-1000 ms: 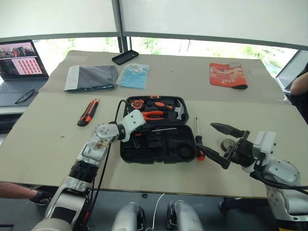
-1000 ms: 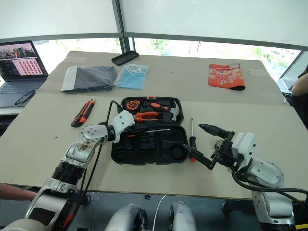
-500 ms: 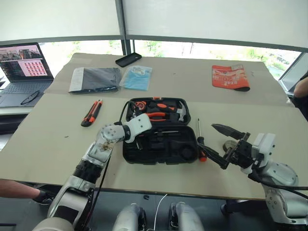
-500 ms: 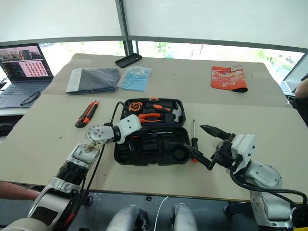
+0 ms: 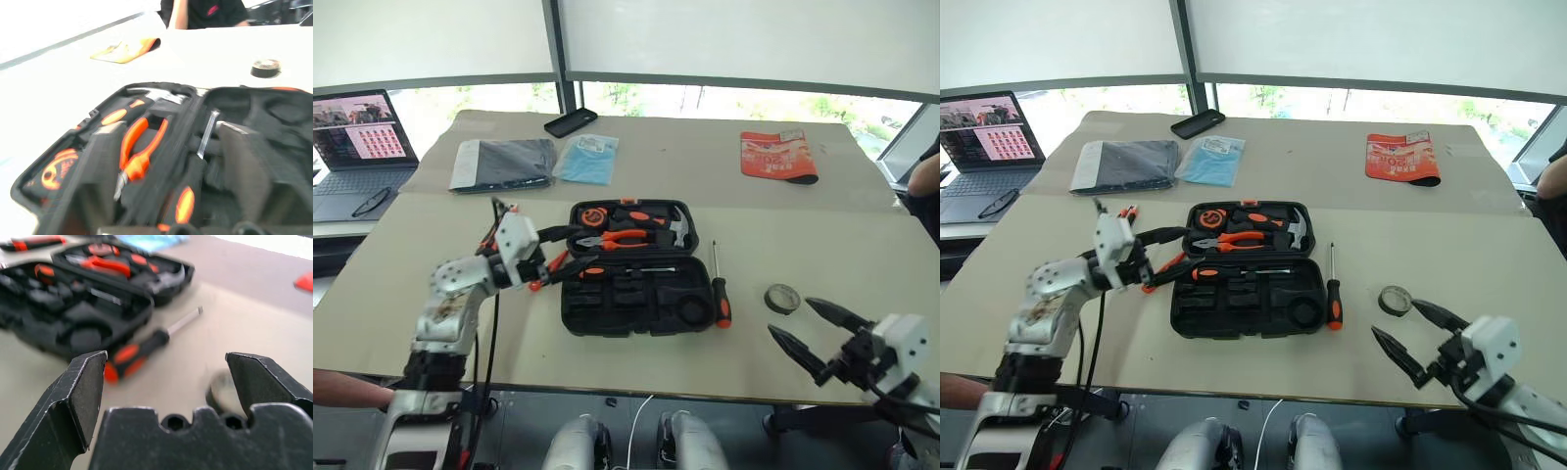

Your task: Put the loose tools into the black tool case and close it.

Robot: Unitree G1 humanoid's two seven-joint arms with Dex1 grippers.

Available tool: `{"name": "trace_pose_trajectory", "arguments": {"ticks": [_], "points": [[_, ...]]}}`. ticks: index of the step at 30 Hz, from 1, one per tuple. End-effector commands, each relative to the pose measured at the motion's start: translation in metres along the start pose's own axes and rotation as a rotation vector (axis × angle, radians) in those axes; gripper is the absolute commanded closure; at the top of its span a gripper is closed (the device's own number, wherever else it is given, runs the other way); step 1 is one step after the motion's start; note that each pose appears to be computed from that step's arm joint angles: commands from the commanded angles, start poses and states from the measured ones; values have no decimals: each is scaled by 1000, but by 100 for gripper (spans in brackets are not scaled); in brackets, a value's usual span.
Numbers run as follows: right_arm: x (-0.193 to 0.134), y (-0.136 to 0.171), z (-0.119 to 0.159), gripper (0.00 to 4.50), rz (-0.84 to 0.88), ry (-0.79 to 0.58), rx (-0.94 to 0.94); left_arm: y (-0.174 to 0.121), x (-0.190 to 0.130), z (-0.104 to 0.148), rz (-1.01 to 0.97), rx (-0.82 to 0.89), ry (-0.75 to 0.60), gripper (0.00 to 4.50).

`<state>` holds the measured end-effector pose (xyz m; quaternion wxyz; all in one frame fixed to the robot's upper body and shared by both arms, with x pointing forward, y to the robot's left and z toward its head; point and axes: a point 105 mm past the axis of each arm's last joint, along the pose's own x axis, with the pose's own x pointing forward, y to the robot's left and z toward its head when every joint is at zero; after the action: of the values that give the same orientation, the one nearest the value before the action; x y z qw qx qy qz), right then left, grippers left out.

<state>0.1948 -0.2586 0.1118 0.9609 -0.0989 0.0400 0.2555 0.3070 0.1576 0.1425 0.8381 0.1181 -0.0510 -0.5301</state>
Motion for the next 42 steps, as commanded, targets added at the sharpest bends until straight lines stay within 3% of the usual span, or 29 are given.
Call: {"name": "trace_pose_trajectory", "arguments": {"ticks": [1, 5, 8, 11, 15, 21, 27, 42], "points": [[-32, -6, -11, 0, -72, 44, -35, -8, -32, 2, 9, 2, -6, 5], [-46, 2, -20, 0, -93, 79, -3, -10, -70, -7, 101, -23, 30, 5], [-34, 4, -8, 0, -96, 54, 86, -21, -78, -10, 66, -56, 62, 5], [9, 9, 20, 0, -8, 48, 121, -29, -55, 5, 3, -29, -9, 5], [42, 7, 34, 0, 18, 131, 130, -34, -31, 22, -49, 13, -63, 5], [79, 1, 44, 0, 7, 227, 213, -39, -20, 29, -78, 29, -74, 5], [100, -4, 38, 0, -15, 360, 175, -42, -19, 29, -77, 27, -69, 5], [121, 12, 29, 0, 71, 511, 161, -47, -16, 31, -62, 28, -68, 5]]}}
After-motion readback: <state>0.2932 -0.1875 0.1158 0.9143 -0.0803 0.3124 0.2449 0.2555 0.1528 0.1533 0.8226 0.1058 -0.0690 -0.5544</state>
